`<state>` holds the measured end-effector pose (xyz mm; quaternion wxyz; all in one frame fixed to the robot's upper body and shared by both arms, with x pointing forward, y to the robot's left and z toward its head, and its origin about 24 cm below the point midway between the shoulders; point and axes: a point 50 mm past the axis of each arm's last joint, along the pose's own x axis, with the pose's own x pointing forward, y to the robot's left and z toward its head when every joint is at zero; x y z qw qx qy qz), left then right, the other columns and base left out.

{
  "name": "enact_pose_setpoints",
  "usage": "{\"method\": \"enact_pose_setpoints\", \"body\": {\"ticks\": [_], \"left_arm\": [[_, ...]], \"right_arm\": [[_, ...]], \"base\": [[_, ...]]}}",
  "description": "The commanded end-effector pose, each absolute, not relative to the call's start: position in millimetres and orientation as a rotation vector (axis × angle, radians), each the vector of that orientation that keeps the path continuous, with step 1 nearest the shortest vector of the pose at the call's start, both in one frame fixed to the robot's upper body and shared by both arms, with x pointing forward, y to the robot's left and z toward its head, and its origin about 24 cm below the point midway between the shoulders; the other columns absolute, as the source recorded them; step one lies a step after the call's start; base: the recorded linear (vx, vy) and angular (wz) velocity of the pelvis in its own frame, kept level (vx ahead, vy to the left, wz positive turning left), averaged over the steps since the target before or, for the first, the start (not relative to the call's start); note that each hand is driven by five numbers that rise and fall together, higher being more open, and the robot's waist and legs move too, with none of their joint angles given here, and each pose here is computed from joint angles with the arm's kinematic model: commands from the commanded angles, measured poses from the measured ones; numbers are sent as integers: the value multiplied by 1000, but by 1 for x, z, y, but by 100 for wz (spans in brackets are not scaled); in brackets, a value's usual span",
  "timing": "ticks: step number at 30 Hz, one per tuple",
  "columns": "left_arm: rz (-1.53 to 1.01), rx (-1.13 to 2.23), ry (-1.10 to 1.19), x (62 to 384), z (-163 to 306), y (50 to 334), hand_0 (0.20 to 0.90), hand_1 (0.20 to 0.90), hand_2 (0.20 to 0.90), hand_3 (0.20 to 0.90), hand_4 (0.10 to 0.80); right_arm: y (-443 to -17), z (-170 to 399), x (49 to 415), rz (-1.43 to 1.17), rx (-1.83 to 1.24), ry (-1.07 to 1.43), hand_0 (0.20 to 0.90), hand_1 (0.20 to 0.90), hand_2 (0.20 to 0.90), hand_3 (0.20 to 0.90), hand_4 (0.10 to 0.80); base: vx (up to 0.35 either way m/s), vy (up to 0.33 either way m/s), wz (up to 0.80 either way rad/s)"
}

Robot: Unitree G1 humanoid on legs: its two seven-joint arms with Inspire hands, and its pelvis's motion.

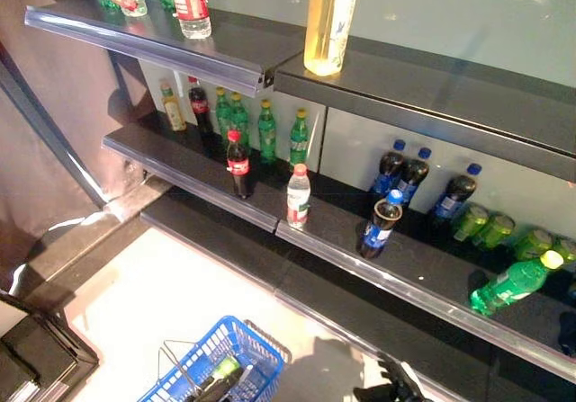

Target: Pick up the drink and place into the basket.

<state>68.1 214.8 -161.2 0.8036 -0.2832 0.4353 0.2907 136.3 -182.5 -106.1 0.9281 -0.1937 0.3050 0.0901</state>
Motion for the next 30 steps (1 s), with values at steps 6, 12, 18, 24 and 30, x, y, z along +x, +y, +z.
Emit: {"method": "enact_pose_setpoints", "body": {"ticks": [6, 12, 18, 24, 30], "left_arm": [[550, -578, 779, 98, -148, 225, 300, 300, 300, 200, 100], [561, -588, 785, 88, -150, 221, 300, 300, 300, 200, 100], [578, -604, 788, 79, -152, 220, 300, 300, 300, 200, 100], [586, -614, 787, 72, -153, 218, 300, 300, 300, 200, 100], [571, -612, 775, 77, -151, 218, 300, 300, 300, 200, 100]], "right_arm": [[-190, 8, 216, 137, -663, -77, 900, 900, 900, 900, 800], [-191, 57, 221, 43, -705, -353, 900, 900, 900, 900, 800], [-201, 95, 217, -142, -718, -580, 900, 900, 900, 900, 800], [-212, 111, 210, -315, -673, -679, 900, 900, 900, 900, 800], [-216, 108, 212, -321, -586, -610, 900, 900, 900, 900, 800]], "base": [[0, 0, 0], [6, 6, -2], [8, 16, -7], [2, 3, -1], [0, 0, 0]]}}
